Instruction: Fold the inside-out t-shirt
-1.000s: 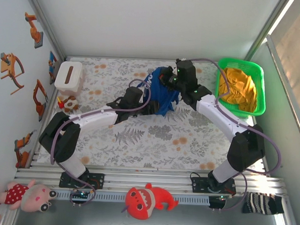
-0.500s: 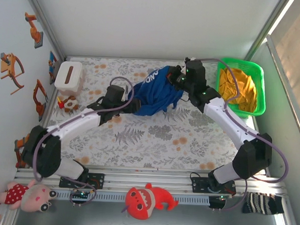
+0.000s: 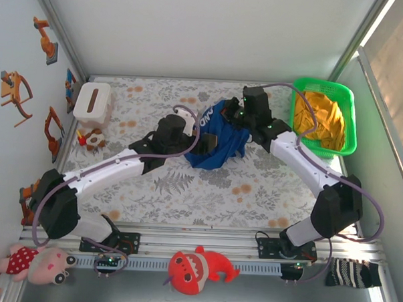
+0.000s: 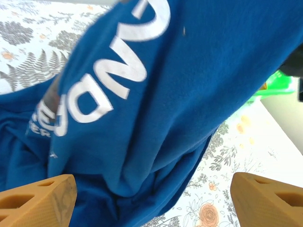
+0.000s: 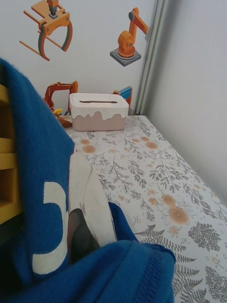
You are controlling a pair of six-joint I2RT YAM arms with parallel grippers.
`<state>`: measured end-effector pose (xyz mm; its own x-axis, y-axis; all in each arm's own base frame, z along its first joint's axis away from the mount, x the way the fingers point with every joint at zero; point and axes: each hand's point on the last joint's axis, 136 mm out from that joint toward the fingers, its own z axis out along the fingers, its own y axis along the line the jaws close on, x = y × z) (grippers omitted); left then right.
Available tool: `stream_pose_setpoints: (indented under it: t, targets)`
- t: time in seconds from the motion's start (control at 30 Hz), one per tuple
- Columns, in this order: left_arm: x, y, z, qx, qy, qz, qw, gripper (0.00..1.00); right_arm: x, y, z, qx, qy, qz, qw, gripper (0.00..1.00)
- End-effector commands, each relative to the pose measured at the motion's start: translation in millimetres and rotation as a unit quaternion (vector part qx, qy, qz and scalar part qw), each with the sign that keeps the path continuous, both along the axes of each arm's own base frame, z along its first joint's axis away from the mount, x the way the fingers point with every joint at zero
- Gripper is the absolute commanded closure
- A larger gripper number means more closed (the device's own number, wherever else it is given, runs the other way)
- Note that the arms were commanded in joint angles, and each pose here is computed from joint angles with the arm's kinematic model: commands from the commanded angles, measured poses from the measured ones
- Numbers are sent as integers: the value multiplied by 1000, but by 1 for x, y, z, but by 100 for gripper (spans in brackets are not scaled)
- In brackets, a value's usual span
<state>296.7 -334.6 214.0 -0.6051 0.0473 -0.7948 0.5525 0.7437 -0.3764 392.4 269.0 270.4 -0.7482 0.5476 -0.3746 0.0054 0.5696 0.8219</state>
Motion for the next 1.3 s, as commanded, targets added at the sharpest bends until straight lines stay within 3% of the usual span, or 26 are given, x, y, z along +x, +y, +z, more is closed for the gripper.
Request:
stream_pose_setpoints:
  t: [0.0, 0.2, 0.23, 0.37, 0.43, 0.57, 0.73, 0.87, 1.13, 1.27]
  targets:
    - [10, -17, 21, -22, -43, -4, 999, 16, 2, 3, 4, -11, -14, 1, 1000, 100]
    - [40, -18, 19, -17, -55, 52, 997, 19, 1, 11, 3, -9, -9, 8, 1000, 100]
    - [47, -14, 18, -17, -55, 65, 996, 27, 1, 12, 4, -10, -10, 10, 1000, 100]
    - [82, 17, 35, -53, -43, 106, 992, 88, 0, 6, 20, -26, -23, 14, 999, 100]
    - [95, 31, 59, -75, -44, 108, 990, 100, 1, 0, 39, -32, -37, 15, 999, 100]
    - [107, 56, 119, -134, -48, 77, 987, 100, -2, -14, 70, -47, -66, 19, 997, 100]
    - [105, 71, 147, -183, -21, 36, 982, 100, -17, -15, 69, -49, -82, 52, 994, 100]
    - [101, 79, 122, -183, 17, 33, 982, 100, -31, -18, 44, -25, -107, 63, 992, 100]
    - [113, 132, 27, -227, 137, 100, 959, 100, -38, -100, -38, -44, -43, -65, 996, 100]
    - [114, 145, -1, -234, 170, 114, 951, 100, -42, -111, -52, -54, -33, -73, 995, 100]
